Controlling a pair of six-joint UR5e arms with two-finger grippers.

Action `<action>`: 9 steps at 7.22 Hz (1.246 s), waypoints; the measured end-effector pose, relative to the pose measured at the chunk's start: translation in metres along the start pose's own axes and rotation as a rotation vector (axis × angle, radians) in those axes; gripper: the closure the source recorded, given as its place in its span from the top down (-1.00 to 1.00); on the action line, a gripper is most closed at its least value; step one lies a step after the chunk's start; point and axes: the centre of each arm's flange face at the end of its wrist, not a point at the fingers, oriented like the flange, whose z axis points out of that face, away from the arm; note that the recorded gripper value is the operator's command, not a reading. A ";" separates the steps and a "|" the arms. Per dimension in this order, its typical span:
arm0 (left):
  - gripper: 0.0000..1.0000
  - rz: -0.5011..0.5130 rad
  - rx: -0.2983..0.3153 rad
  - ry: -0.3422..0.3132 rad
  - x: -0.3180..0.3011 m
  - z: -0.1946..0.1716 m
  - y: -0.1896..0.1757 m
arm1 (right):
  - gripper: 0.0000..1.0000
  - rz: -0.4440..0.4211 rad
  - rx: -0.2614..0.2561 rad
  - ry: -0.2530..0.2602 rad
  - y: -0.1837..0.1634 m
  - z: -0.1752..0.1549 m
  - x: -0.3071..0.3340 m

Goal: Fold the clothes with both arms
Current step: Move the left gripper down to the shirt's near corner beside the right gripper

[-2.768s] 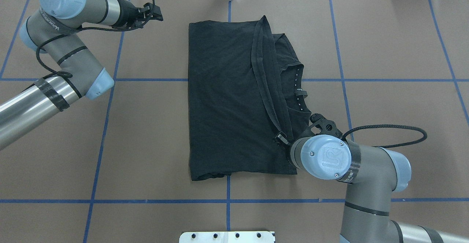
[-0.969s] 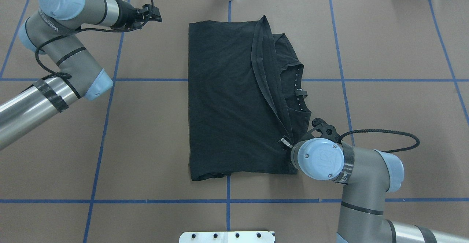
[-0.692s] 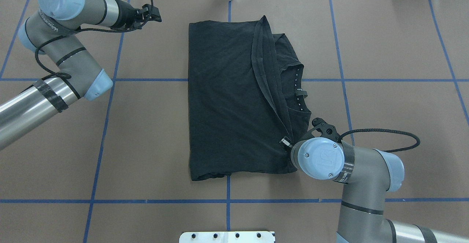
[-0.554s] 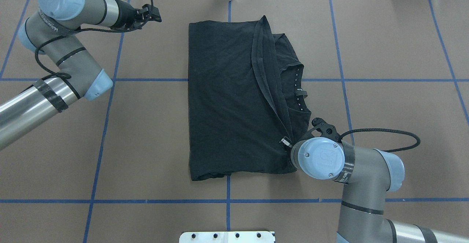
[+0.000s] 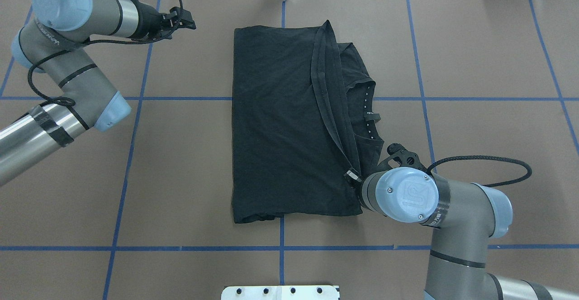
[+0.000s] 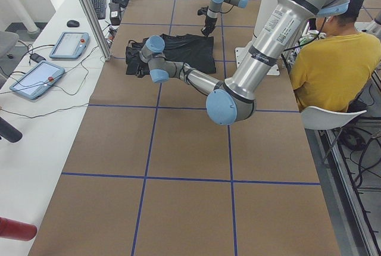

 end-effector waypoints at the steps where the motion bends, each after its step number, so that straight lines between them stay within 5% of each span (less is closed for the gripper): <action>1: 0.61 -0.068 -0.018 0.030 -0.005 -0.024 0.017 | -1.00 0.001 -0.008 0.000 -0.003 -0.006 0.006; 4: 0.60 -0.295 -0.135 0.121 0.003 -0.086 0.139 | -1.00 0.001 -0.045 0.006 -0.010 -0.026 0.026; 6: 0.58 -0.420 -0.182 0.139 0.022 -0.098 0.242 | -1.00 0.000 -0.054 0.007 -0.009 -0.030 0.029; 9: 0.48 -0.434 -0.268 0.000 0.033 -0.078 0.352 | -1.00 0.000 -0.059 0.009 -0.008 -0.031 0.029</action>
